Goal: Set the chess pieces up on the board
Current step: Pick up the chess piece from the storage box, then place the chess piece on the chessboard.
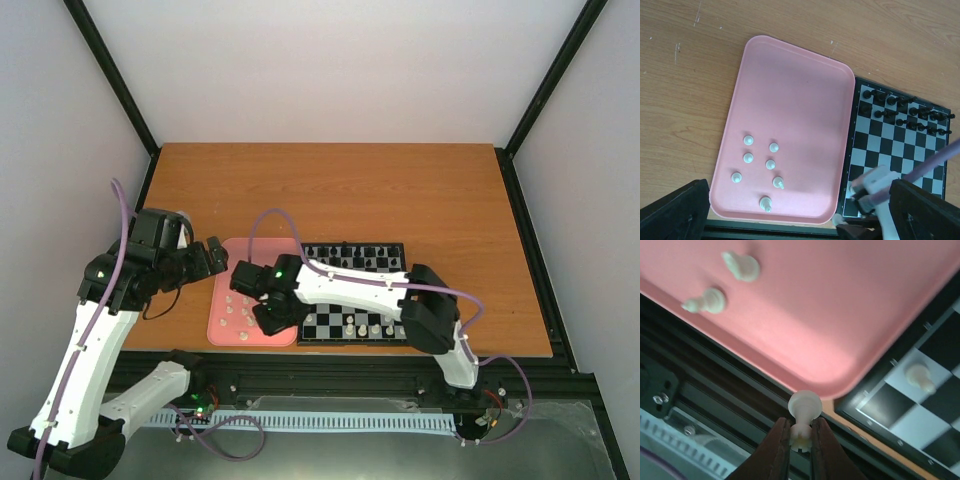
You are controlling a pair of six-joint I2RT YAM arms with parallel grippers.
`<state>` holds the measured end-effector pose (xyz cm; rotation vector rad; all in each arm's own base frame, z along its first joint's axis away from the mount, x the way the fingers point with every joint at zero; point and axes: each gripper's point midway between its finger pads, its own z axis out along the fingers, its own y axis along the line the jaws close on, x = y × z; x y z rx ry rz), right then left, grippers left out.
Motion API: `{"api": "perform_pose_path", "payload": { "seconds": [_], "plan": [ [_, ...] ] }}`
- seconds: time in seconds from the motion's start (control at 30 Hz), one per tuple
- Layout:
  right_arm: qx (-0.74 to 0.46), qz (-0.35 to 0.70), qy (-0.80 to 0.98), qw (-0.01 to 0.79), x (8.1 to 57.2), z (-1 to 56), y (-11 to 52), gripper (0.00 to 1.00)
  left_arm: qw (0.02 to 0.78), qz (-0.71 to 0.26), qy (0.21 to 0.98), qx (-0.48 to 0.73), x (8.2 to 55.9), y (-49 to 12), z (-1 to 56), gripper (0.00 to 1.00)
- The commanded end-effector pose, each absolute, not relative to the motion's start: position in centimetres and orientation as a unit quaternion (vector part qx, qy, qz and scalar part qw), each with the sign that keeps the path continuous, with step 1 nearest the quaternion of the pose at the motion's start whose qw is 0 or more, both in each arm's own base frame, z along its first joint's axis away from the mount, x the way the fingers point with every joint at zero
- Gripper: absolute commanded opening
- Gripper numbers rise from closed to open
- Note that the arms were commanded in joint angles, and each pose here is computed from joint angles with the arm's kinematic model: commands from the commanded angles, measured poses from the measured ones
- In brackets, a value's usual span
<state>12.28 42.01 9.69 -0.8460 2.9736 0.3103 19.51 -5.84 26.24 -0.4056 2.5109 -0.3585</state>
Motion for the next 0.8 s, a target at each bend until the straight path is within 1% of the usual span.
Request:
{"api": "perform_pose_path", "payload": {
  "seconds": [0.0,0.37,0.77],
  "plan": [
    [-0.236,0.093,0.967,0.023,12.4,10.1,39.5,0.09,0.290,-0.141,0.936,-0.143,19.3,-5.9,27.2,1.00],
    [-0.210,0.086,0.974,0.006,13.1,8.3,36.1,0.10,0.285,-0.141,0.937,-0.142,19.5,-6.1,26.9,1.00],
    [-0.211,0.088,0.973,-0.015,13.3,6.9,35.5,0.10,0.281,-0.137,0.939,-0.144,19.7,-6.1,26.6,1.00]
  ]
}}
